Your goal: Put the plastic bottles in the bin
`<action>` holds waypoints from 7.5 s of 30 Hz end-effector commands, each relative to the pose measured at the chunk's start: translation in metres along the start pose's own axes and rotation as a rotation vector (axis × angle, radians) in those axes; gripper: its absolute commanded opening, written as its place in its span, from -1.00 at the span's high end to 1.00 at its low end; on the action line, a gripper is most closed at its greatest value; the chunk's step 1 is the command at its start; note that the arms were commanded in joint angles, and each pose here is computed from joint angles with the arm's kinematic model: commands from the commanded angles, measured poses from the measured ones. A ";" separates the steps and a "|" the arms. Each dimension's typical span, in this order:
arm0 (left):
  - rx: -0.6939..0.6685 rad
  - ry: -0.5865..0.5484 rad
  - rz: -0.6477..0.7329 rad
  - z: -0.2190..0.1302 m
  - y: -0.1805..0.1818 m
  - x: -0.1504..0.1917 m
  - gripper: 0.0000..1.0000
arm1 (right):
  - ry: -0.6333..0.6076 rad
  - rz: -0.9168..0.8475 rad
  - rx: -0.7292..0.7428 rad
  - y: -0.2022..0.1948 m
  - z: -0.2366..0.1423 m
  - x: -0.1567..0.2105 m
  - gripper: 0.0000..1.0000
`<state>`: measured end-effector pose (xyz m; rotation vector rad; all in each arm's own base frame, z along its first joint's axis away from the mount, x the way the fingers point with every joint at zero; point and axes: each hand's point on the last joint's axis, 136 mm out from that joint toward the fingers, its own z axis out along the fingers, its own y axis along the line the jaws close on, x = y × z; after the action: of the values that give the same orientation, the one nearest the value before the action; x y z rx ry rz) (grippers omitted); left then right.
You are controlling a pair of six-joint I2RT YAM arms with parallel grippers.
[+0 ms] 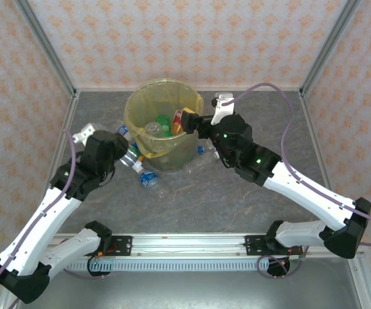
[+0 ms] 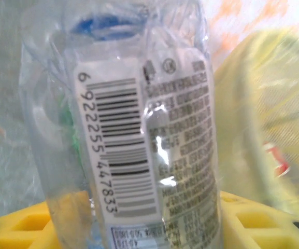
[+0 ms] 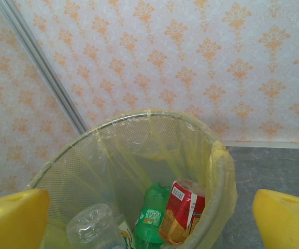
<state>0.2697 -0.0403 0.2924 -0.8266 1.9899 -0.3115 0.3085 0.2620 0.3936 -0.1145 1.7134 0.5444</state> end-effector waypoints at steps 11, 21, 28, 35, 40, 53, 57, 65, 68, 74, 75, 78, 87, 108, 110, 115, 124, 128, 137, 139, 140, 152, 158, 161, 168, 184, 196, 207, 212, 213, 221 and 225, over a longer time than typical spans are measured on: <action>0.093 -0.369 0.184 -0.051 -0.071 -0.118 -0.10 | -0.042 0.012 0.011 -0.003 -0.009 -0.021 -0.99; 0.274 -0.294 0.279 -0.005 -0.159 -0.110 -0.10 | -0.051 0.028 0.005 -0.005 -0.020 -0.028 -0.99; 0.341 -0.155 0.311 0.029 -0.189 -0.072 -0.10 | -0.061 0.039 0.027 -0.013 -0.028 -0.030 -0.99; 0.350 -0.068 0.364 0.043 -0.198 -0.046 -0.39 | -0.058 0.040 0.031 -0.016 -0.030 -0.027 -0.99; 0.341 -0.071 0.360 0.036 -0.193 -0.049 -0.80 | -0.054 0.037 0.028 -0.015 -0.026 -0.023 -0.99; 0.292 -0.124 0.289 0.004 -0.155 -0.065 -0.98 | -0.035 0.033 -0.007 -0.005 -0.015 -0.013 -0.99; 0.259 -0.116 0.260 0.000 -0.132 -0.060 -0.98 | -0.026 0.029 -0.022 -0.001 -0.010 -0.010 -0.99; 0.142 -0.084 0.177 0.000 -0.071 -0.042 -0.98 | 0.007 -0.011 -0.097 0.017 -0.001 -0.003 -0.99; 0.098 -0.056 0.141 0.001 -0.046 -0.030 -0.99 | 0.030 -0.035 -0.149 0.028 0.002 0.000 -0.99; 0.025 -0.007 0.042 0.003 0.001 -0.002 -0.99 | 0.061 -0.048 -0.180 0.036 0.008 0.007 -0.99; 0.011 0.000 0.020 0.004 0.009 0.003 -0.98 | 0.065 -0.049 -0.179 0.036 0.009 0.008 -0.99; -0.025 0.026 -0.046 0.006 0.031 0.019 -0.97 | 0.067 -0.047 -0.183 0.038 0.011 0.009 -0.99; -0.022 0.188 -0.243 0.028 0.065 0.086 -0.78 | 0.073 -0.042 -0.184 0.038 0.011 0.009 -0.99; 0.112 0.612 -0.361 0.081 0.060 0.209 -0.63 | 0.078 -0.012 -0.155 0.029 0.000 0.007 -0.99; 0.120 0.638 -0.373 0.085 0.058 0.217 -0.59 | 0.078 -0.008 -0.154 0.029 0.000 0.006 -0.99; 0.113 0.676 -0.372 0.091 0.060 0.229 -0.53 | 0.082 -0.005 -0.156 0.029 -0.001 0.007 -0.99; 0.072 0.696 -0.355 0.101 0.069 0.241 -0.55 | 0.082 -0.006 -0.149 0.027 -0.002 0.008 -0.99; 0.076 0.687 -0.360 0.103 0.068 0.239 -0.55 | 0.081 -0.004 -0.147 0.026 -0.003 0.008 -0.99; 0.080 0.657 -0.363 0.105 0.064 0.232 -0.30 | 0.089 -0.004 -0.145 0.025 -0.003 0.011 -0.99; 0.073 0.637 -0.358 0.104 0.064 0.226 -0.29 | 0.088 -0.002 -0.143 0.024 -0.004 0.010 -0.99; 0.070 0.621 -0.355 0.102 0.064 0.222 -0.29 | 0.086 -0.002 -0.139 0.023 -0.004 0.010 -0.99; -0.003 0.295 -0.309 0.069 0.068 0.120 -0.25 | 0.066 -0.005 -0.128 0.021 -0.004 0.006 -0.99; -0.055 0.084 -0.214 0.038 0.056 0.045 -0.25 | 0.059 -0.014 -0.127 0.022 -0.002 0.004 -0.99; -0.059 -0.020 -0.152 0.020 0.041 0.005 -0.25 | 0.056 -0.018 -0.125 0.022 -0.002 0.003 -0.99; -0.024 -0.161 -0.013 -0.004 -0.006 -0.064 -0.24 | 0.051 -0.015 -0.119 0.021 -0.002 0.004 -0.99; 0.189 -0.172 0.271 0.012 -0.142 -0.079 -0.22 | 0.036 -0.025 -0.099 0.018 -0.003 -0.004 -0.99; 0.370 0.034 0.202 0.063 -0.212 -0.013 -0.23 | 0.024 -0.038 -0.040 0.005 -0.010 -0.008 -0.99; 0.390 0.112 0.188 0.077 -0.219 0.010 -0.84 | 0.013 -0.025 0.004 -0.008 -0.019 -0.008 -0.99; 0.359 0.064 0.195 0.067 -0.209 -0.005 -0.85 | 0.021 -0.014 0.034 -0.012 -0.012 -0.001 -0.99; 0.354 0.055 0.195 0.064 -0.206 -0.008 -0.86 | 0.022 -0.007 0.051 -0.016 -0.010 0.000 -0.99; 0.311 -0.028 0.204 0.042 -0.184 -0.032 -0.98 | 0.054 0.111 0.143 -0.057 0.002 0.014 -0.99; 0.322 -0.056 0.205 0.030 -0.175 -0.037 -0.98 | 0.136 0.190 0.206 -0.085 0.016 0.045 -0.99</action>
<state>0.3889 -0.1568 0.3912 -0.4171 1.9040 -0.5281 0.3369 0.2076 0.3605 0.0896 1.8129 0.4868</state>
